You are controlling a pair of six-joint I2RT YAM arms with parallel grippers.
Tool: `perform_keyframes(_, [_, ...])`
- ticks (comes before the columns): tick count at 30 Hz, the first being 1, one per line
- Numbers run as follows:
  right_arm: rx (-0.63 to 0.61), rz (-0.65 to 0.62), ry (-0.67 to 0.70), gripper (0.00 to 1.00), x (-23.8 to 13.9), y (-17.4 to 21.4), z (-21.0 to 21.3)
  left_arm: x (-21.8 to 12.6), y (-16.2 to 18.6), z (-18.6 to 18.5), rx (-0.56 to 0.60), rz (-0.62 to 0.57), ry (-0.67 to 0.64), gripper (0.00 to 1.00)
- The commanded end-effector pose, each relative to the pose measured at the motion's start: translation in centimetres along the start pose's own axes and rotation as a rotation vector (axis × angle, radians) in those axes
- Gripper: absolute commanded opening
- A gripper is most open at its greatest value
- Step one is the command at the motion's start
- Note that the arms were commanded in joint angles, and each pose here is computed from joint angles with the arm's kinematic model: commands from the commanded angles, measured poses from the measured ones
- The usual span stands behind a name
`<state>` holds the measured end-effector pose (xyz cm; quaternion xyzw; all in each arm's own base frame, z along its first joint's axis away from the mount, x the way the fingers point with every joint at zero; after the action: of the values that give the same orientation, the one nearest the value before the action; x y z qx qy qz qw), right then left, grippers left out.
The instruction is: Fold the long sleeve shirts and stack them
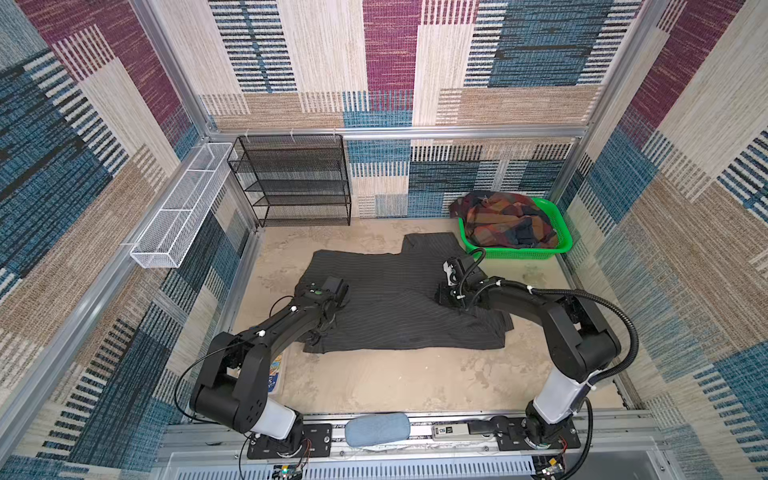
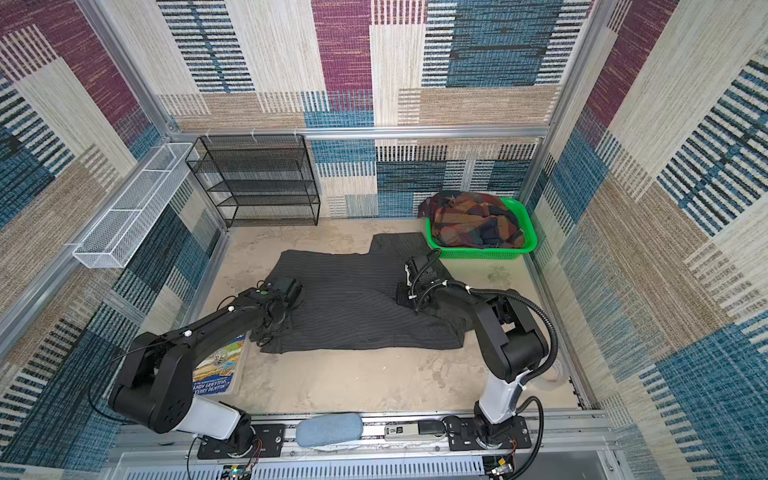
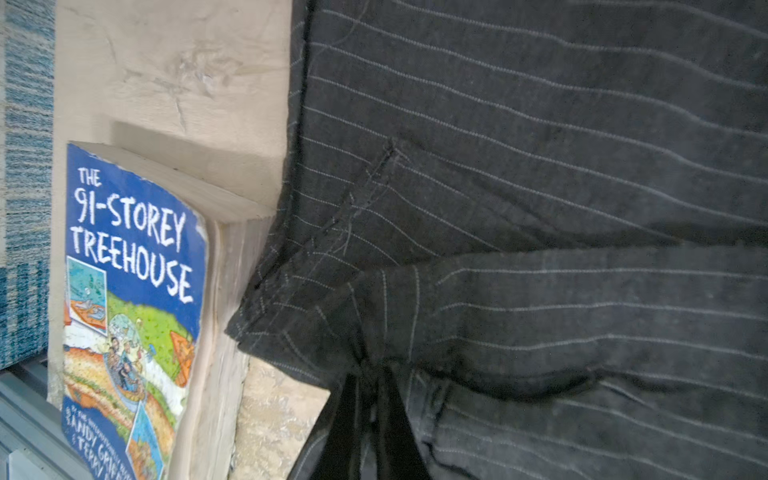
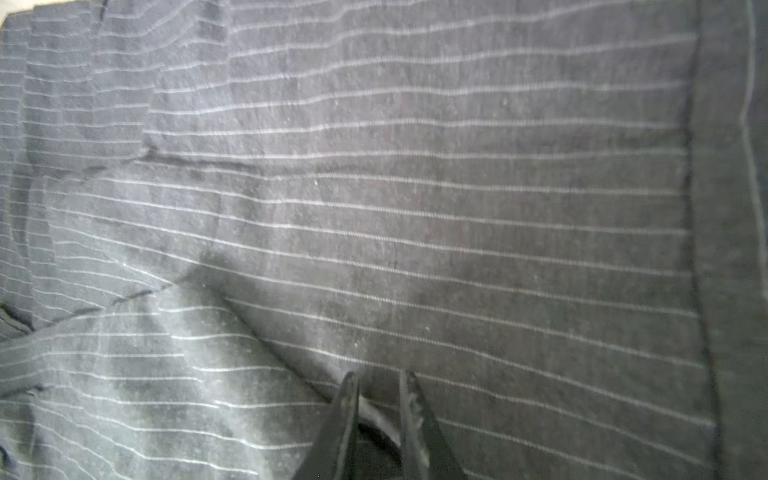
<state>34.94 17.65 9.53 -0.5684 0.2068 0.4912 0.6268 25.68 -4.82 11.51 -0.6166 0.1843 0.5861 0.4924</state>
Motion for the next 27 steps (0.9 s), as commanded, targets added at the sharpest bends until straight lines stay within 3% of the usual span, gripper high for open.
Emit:
perform_keyframes(1, [0.006,-0.023,0.006,0.21,-0.1,-0.3,0.0,-0.9,-1.3,0.6,-0.029,-0.080,-0.025,0.00])
perform_keyframes(9, [0.021,-0.006,0.019,0.21,0.5,0.4,-0.4,-4.3,-3.6,0.8,-0.033,-0.223,0.107,0.00])
perform_keyframes(17, [0.022,-0.009,0.007,0.21,0.4,0.6,-0.3,0.0,-3.1,-0.1,-0.024,-0.124,0.042,0.01])
perform_keyframes(22, [0.009,-0.019,0.007,0.21,-0.3,0.1,-0.1,-0.2,-3.5,0.5,-0.055,-0.030,-0.039,0.30])
perform_keyframes(25, [-0.003,-0.054,0.018,0.21,-1.8,-1.0,0.2,-2.9,-4.2,1.6,-0.096,-0.012,-0.052,0.66])
perform_keyframes(26, [-0.007,-0.065,0.027,0.22,-2.3,-1.4,0.3,-4.0,-4.5,2.0,-0.115,-0.017,-0.052,0.69])
perform_keyframes(27, [-0.012,-0.087,0.035,0.22,-3.1,-2.0,0.4,-5.2,-4.8,2.6,-0.134,-0.024,-0.054,0.82])
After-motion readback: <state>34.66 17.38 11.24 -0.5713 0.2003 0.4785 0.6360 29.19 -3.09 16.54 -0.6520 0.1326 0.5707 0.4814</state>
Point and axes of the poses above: each gripper's point midway between its finger pads, its own x axis out along the fingers, its own z axis along the line the jaws close on, y = z × x, the point moved 6 cm from there along -x, back along the fingers, and after that the axes turned 15 degrees about -x, right-handed, at the moved point
